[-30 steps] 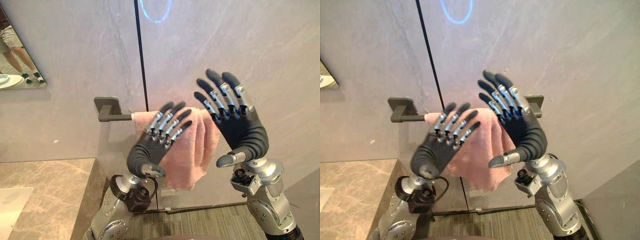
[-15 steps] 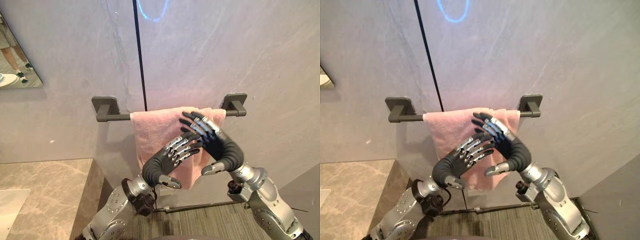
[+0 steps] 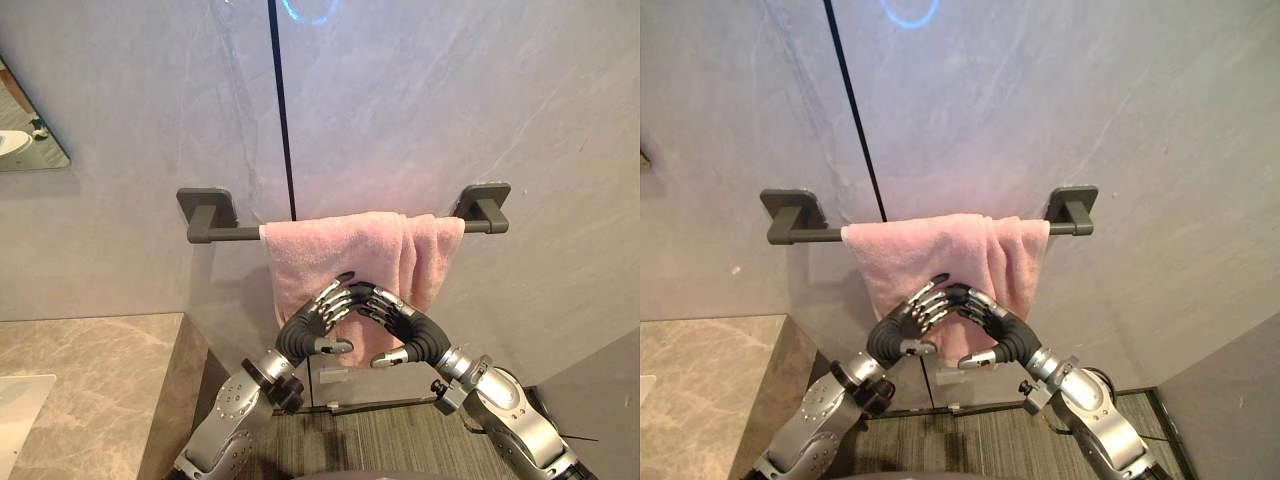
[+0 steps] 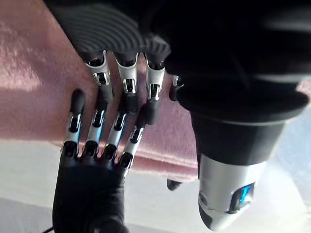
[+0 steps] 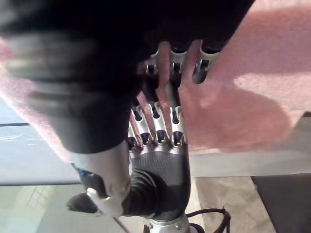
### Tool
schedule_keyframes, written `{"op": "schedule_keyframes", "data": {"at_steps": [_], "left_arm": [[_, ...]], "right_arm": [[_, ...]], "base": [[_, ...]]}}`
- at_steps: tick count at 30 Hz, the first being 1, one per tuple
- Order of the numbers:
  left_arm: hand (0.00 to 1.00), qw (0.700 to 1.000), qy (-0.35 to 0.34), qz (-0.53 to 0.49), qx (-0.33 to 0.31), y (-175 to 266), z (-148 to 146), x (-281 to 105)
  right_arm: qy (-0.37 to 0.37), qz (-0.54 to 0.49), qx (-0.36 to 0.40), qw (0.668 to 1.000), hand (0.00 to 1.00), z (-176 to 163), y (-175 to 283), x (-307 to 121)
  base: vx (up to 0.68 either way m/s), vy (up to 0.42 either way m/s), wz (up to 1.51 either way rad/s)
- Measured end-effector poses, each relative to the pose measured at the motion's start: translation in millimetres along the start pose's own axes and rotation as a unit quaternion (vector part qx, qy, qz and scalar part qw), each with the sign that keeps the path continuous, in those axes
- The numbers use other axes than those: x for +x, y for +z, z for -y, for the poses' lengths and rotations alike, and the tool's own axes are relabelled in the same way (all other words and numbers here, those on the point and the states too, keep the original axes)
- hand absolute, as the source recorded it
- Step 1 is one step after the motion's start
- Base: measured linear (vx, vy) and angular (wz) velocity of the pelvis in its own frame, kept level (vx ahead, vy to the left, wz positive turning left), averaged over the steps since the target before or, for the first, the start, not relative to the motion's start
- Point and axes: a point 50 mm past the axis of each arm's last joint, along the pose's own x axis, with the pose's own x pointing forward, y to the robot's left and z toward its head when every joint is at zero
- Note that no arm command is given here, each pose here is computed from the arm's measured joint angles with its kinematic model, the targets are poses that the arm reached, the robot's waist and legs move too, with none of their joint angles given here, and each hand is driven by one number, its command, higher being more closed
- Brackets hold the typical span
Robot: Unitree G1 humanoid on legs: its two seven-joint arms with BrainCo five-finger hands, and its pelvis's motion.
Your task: Organize washtable
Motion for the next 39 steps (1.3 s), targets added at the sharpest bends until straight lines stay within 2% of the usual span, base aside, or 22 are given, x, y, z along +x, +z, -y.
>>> {"op": "schedule_keyframes", "data": {"at_steps": [7, 17, 20, 25, 28, 39], "left_arm": [[0.0, 0.995, 0.089, -0.002, 0.042, -2, -24, -3], [0.0, 0.986, 0.148, 0.003, 0.083, -1, -40, -6], [0.0, 0.983, 0.166, 0.006, 0.081, -2, -44, -8], [0.0, 0.976, 0.197, 0.004, 0.089, -2, -53, -15], [0.0, 0.967, 0.24, 0.004, 0.084, -4, -62, -23], [0.0, 0.947, 0.313, 0.005, 0.076, -6, -76, -45]], "right_arm": [[-0.025, -0.006, -0.019, 0.999, 0.0, 7, -3, 1], [-0.06, -0.017, -0.058, 0.996, 0.0, 21, -4, -3], [-0.095, -0.011, -0.068, 0.993, 0.0, 29, -1, -5], [-0.151, 0.004, -0.06, 0.987, 0.0, 40, 2, -13], [-0.186, 0.006, -0.049, 0.981, 0.0, 43, -1, -22], [-0.265, 0.02, -0.006, 0.964, 0.0, 50, -9, -38]], "base": [[0.0, 0.0, 0.0], [-0.01, -0.003, -0.01], [0.0, 0.0, 0.0], [0.0, 0.0, 0.0], [0.0, 0.0, 0.0], [0.0, 0.0, 0.0]]}}
